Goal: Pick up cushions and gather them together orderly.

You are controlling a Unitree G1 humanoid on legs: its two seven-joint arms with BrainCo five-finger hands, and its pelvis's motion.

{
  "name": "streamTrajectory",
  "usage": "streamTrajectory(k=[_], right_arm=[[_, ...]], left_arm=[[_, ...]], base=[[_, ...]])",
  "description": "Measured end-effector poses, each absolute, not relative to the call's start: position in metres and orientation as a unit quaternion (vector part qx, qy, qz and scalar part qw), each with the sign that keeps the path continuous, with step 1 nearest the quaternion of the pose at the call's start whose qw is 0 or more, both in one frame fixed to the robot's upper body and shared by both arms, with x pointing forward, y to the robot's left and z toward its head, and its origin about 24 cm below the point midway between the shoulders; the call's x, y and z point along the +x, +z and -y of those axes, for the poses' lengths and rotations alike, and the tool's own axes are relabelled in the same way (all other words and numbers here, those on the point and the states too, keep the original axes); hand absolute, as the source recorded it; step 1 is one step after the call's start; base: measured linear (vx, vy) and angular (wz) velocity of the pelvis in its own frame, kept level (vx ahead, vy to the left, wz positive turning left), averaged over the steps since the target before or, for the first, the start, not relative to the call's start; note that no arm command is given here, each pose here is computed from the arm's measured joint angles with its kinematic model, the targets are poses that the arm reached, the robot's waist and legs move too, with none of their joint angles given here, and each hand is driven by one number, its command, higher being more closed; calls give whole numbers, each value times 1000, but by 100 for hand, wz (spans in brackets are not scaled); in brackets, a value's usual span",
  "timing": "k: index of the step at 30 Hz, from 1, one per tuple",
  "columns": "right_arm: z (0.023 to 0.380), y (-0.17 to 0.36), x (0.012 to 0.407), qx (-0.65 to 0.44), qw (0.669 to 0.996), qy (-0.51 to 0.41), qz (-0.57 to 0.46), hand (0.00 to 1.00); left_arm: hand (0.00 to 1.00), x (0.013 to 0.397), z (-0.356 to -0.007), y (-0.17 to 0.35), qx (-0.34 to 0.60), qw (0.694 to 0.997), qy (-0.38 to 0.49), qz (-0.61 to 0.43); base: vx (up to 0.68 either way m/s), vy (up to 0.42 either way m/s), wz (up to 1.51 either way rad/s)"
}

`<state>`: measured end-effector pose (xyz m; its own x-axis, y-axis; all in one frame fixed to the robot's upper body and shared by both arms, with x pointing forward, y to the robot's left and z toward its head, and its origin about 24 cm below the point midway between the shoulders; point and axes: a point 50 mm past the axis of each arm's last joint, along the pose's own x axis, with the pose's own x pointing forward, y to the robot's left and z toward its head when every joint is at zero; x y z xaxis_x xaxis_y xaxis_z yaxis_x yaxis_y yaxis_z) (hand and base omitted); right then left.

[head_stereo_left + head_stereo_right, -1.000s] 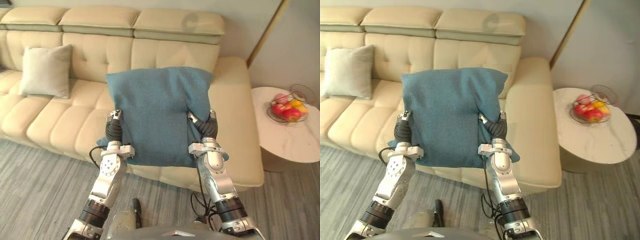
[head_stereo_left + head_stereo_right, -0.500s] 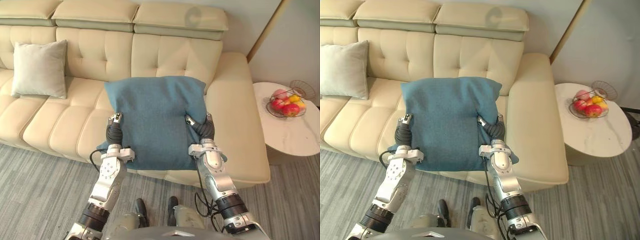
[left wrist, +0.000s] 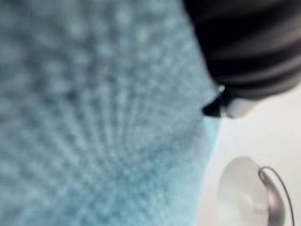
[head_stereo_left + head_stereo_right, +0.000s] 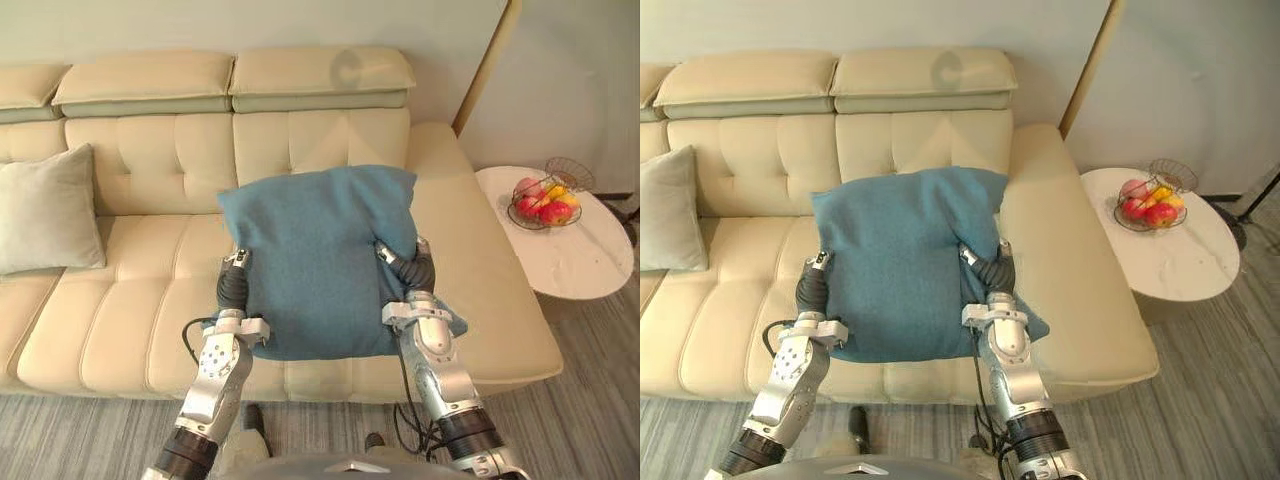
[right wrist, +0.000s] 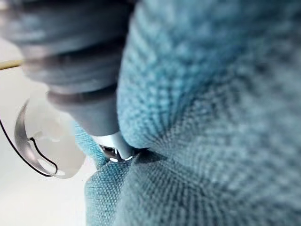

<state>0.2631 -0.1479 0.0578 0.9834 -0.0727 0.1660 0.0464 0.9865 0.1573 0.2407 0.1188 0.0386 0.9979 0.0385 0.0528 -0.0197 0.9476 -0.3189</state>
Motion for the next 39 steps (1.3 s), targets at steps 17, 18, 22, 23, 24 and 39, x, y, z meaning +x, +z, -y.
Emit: streamTrajectory(k=[17, 18, 22, 23, 24, 39], right_arm=[[159, 41, 261, 55, 996, -43, 50, 100], [158, 41, 261, 55, 996, -43, 49, 100], [158, 41, 261, 54, 996, -44, 51, 100], [158, 42, 261, 55, 996, -45, 52, 100], [158, 42, 261, 54, 996, -46, 53, 100], [151, 90, 300, 6, 988, -71, 135, 100]], left_arm=[[100, 249, -110, 44, -134, 990, -26, 33], [100, 249, -110, 44, -134, 990, -26, 34], [100, 249, -110, 44, -134, 990, -26, 34], [100, 249, -110, 44, -134, 990, -26, 34], [100, 249, -110, 44, -134, 990, -27, 34], [100, 298, -104, 91, -92, 988, -35, 118]], base=[[18, 75, -1], [70, -64, 16], [75, -92, 14], [68, -73, 8], [80, -65, -5], [-19, -16, -11]])
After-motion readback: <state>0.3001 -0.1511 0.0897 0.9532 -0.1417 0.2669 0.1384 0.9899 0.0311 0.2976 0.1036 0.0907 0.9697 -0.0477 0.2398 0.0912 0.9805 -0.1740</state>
